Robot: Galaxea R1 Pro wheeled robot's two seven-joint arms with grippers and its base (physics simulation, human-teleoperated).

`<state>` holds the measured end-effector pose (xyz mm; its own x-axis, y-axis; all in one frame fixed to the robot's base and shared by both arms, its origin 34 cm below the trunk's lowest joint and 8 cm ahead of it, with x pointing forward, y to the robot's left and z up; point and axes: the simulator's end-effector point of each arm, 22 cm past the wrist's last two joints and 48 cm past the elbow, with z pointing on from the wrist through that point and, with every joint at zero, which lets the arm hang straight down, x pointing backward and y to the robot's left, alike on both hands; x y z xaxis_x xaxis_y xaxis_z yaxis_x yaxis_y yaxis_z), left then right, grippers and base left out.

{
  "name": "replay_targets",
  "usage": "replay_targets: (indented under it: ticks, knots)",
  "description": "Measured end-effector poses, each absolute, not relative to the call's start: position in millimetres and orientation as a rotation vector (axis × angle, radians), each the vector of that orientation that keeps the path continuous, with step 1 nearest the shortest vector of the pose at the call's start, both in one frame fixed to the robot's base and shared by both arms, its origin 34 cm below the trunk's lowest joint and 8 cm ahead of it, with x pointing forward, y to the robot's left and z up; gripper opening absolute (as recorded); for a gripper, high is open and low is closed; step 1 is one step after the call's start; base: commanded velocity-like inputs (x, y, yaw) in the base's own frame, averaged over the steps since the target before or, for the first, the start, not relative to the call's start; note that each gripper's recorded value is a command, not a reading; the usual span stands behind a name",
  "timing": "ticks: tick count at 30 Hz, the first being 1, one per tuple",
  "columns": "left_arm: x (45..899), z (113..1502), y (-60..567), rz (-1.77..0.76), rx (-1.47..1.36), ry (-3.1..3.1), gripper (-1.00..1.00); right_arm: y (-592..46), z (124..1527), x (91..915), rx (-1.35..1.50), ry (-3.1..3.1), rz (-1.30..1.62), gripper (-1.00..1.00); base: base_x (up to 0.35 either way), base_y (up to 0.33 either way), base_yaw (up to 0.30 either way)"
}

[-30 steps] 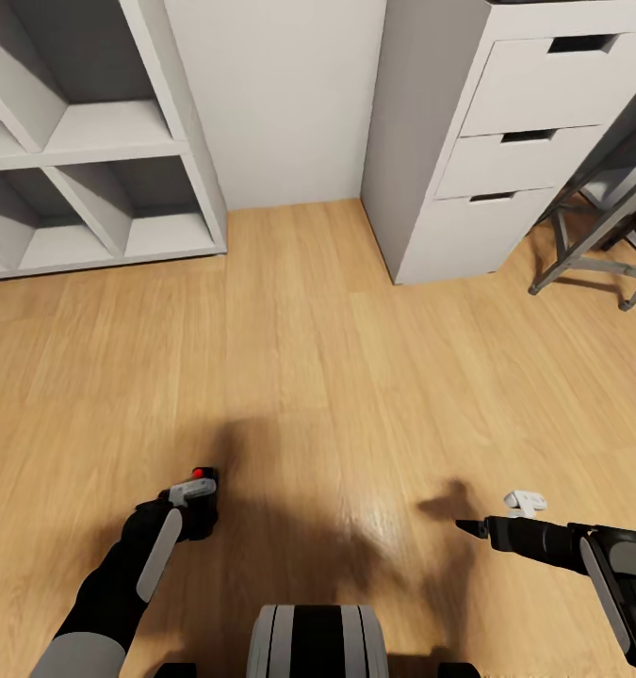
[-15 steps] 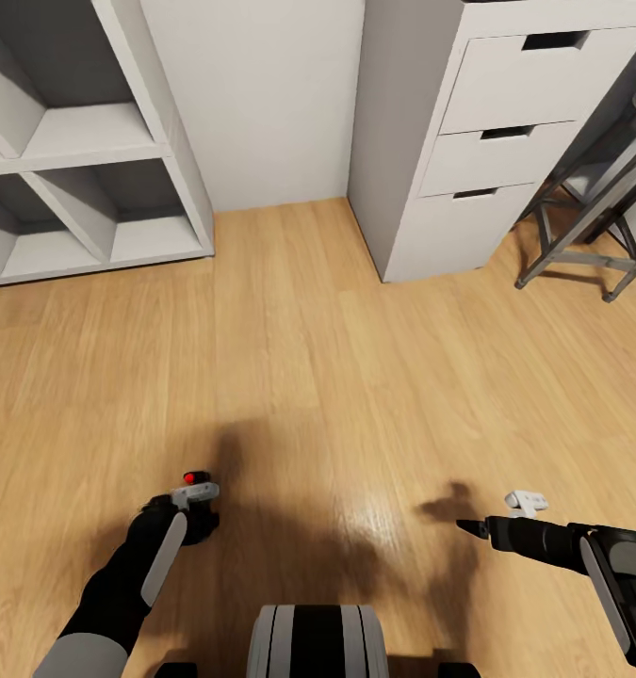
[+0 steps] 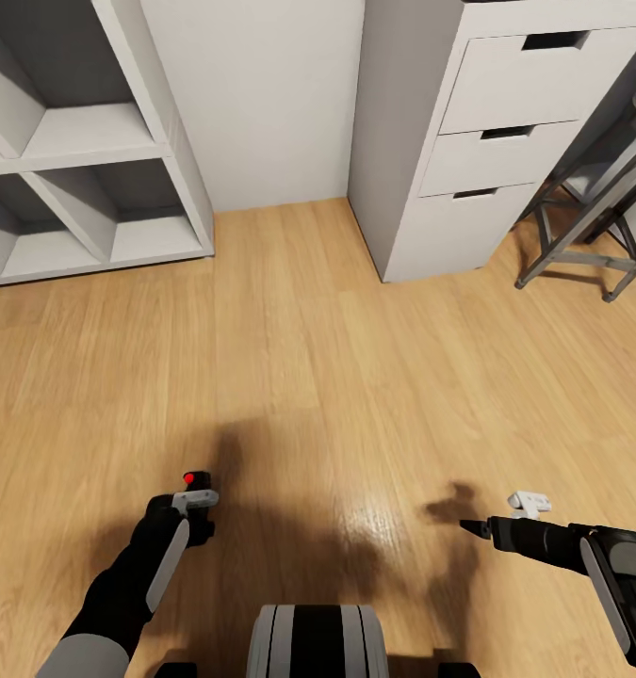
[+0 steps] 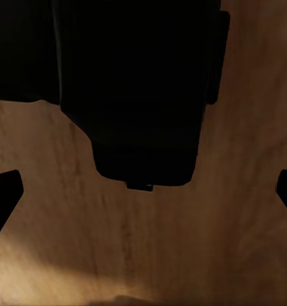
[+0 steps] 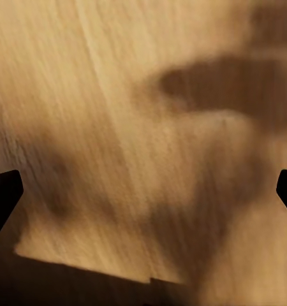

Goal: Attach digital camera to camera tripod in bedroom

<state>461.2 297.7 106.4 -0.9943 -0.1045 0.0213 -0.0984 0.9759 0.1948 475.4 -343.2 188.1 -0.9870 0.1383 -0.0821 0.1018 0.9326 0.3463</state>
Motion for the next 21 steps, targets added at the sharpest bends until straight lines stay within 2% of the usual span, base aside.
replay_targets:
  ticks: [21]
  knots:
    - [463, 106, 284, -0.267, 0.164, -3.100, 1.00, -346, 188, 476, 0.192, 2.984, 0.516, 1.00, 0.000, 0.000, 0.000]
